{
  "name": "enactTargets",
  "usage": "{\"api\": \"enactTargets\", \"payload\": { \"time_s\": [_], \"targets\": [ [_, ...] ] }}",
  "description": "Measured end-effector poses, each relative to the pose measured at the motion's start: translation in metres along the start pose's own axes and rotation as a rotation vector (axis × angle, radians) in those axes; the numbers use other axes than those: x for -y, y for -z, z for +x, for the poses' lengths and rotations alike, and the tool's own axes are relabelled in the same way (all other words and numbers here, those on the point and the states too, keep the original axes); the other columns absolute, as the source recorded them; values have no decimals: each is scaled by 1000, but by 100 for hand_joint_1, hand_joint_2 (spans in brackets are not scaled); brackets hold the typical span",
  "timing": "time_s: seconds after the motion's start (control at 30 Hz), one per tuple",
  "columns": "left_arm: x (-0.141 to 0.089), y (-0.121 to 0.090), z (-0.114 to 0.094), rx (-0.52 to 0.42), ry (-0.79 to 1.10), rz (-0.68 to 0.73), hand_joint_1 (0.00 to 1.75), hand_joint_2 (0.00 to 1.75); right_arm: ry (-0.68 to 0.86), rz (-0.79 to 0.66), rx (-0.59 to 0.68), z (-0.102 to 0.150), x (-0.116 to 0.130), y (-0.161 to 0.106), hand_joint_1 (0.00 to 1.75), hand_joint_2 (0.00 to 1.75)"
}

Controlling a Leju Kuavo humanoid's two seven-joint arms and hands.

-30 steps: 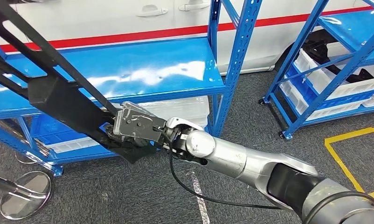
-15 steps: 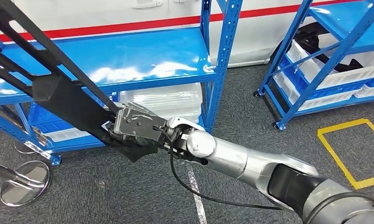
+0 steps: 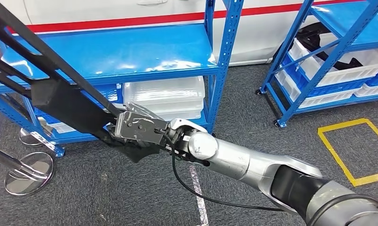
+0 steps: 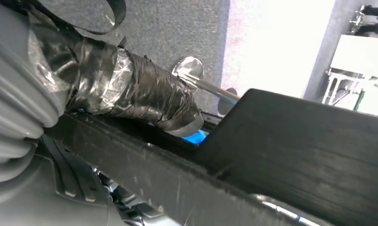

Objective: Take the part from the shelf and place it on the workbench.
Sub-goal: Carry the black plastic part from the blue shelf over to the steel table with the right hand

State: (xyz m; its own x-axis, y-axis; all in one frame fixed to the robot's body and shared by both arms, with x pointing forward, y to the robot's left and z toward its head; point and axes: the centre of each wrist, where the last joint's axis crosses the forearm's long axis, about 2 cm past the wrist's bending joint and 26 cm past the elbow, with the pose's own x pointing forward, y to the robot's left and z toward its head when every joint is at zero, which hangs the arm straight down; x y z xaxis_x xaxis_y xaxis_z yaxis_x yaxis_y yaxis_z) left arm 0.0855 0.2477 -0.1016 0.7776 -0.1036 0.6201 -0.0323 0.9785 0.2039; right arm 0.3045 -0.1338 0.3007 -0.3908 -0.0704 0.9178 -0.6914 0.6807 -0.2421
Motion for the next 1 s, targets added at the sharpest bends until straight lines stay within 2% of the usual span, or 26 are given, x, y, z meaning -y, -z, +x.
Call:
{"api": "enactTargets", "payload": {
  "time_s": [0.47,1.0],
  "targets": [
    [0,-2,-4,-7,-8,11,0,175,-85,-109,39,-3,3,-6,175,175],
    [-2,-1,-4,-7,-7,16,0,175,-129,-119,66,-1,1,-9,175,175]
  ]
}}
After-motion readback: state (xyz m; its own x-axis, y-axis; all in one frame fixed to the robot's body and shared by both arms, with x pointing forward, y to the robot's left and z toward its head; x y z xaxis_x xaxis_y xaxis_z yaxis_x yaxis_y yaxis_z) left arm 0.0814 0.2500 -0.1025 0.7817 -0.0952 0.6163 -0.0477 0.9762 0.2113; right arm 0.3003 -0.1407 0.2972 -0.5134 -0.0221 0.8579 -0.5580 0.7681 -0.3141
